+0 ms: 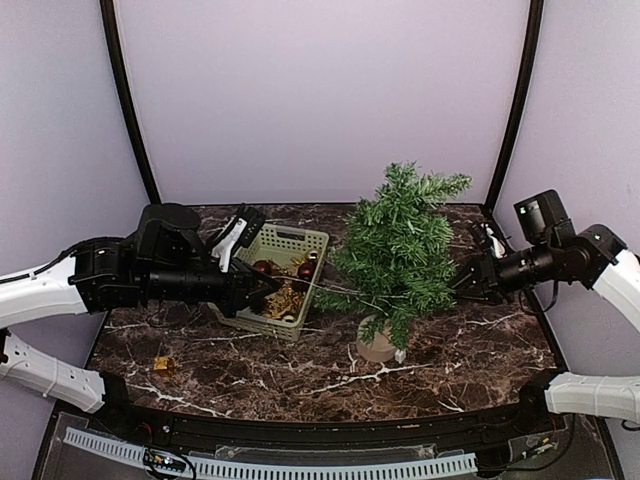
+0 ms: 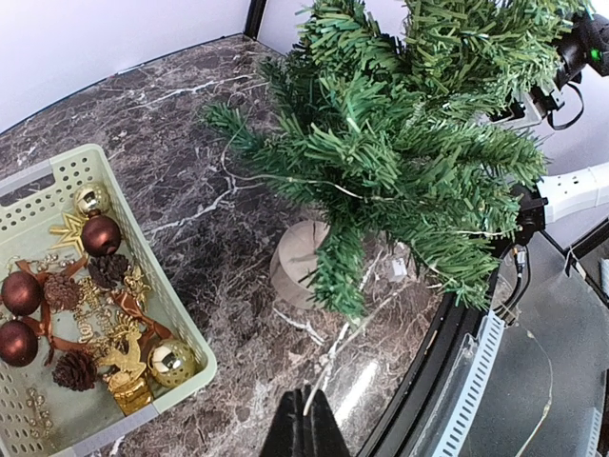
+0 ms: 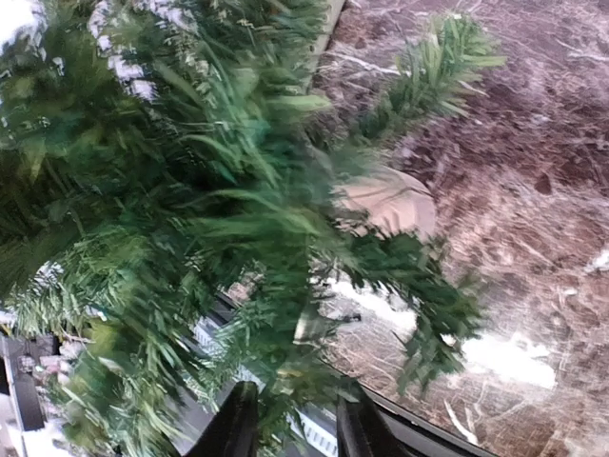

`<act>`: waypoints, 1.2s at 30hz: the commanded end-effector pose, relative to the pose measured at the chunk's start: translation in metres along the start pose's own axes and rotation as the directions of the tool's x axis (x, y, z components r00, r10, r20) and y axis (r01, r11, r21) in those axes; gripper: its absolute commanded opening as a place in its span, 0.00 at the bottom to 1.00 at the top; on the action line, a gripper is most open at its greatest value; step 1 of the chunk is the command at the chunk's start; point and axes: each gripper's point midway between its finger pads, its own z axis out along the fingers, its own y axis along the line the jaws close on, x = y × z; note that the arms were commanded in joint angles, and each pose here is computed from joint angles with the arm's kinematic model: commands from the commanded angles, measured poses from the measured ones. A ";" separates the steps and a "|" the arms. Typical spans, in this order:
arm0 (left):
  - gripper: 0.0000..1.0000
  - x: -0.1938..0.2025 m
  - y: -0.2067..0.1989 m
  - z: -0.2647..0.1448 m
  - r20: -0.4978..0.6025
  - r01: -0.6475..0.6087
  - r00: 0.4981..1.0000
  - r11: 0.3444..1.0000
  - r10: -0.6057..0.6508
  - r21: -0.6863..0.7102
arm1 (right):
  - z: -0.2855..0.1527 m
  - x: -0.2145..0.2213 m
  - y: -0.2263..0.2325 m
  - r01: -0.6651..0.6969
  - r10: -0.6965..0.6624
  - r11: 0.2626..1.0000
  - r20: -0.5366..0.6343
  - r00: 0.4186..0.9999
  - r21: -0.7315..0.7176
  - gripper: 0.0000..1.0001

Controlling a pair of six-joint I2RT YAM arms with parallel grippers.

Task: Decorate the small christmas tree
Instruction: Wrap the side of the string light in the gap of the branches.

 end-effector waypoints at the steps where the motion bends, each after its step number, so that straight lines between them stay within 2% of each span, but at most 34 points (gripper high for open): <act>1: 0.00 0.006 0.002 -0.002 -0.007 -0.001 1.000 1.000 0.001 0.009 | -0.019 -0.001 0.000 0.020 -0.022 0.998 0.042 0.999 0.059 0.33; 6: 0.00 -0.003 0.006 -0.003 0.021 -0.002 1.000 1.000 0.002 -0.007 | -0.042 -0.006 0.005 0.036 -0.047 0.993 0.096 0.994 0.112 0.49; 8: 0.00 -0.012 0.001 -0.006 0.050 -0.009 0.999 1.000 0.009 0.015 | -0.056 -0.013 0.013 0.064 -0.082 0.990 0.149 0.985 0.122 0.62; 11: 0.00 -0.028 -0.010 -0.011 0.091 -0.025 0.996 0.997 0.019 0.066 | -0.083 -0.027 0.043 0.182 -0.195 0.981 0.273 0.942 0.072 0.76; 14: 0.00 -0.038 -0.019 -0.011 0.101 -0.033 0.995 0.994 0.022 0.102 | -0.107 -0.024 0.083 0.359 -0.314 0.932 0.376 0.872 -0.054 0.82; 17: 0.00 -0.053 -0.029 -0.014 0.125 -0.044 0.992 0.989 0.027 0.142 | -0.122 -0.005 0.110 0.485 -0.364 0.856 0.454 0.813 -0.181 0.82; 23: 0.00 -0.062 -0.037 -0.017 0.144 -0.067 0.989 0.983 0.043 0.169 | -0.123 0.011 0.112 0.543 -0.339 0.795 0.545 0.767 -0.270 0.74; 25: 0.00 -0.063 -0.039 -0.020 0.150 -0.078 0.987 0.981 0.051 0.179 | -0.124 0.010 0.110 0.549 -0.335 0.795 0.567 0.752 -0.258 0.74; 29: 0.00 -0.061 -0.050 -0.028 0.167 -0.127 0.982 0.963 0.088 0.237 | -0.111 0.005 0.097 0.534 -0.352 0.818 0.546 0.760 -0.215 0.73; 36: 0.00 -0.066 -0.048 -0.031 0.172 -0.148 0.979 0.964 0.111 0.221 | -0.095 -0.021 0.082 0.501 -0.383 0.859 0.521 0.763 -0.101 0.74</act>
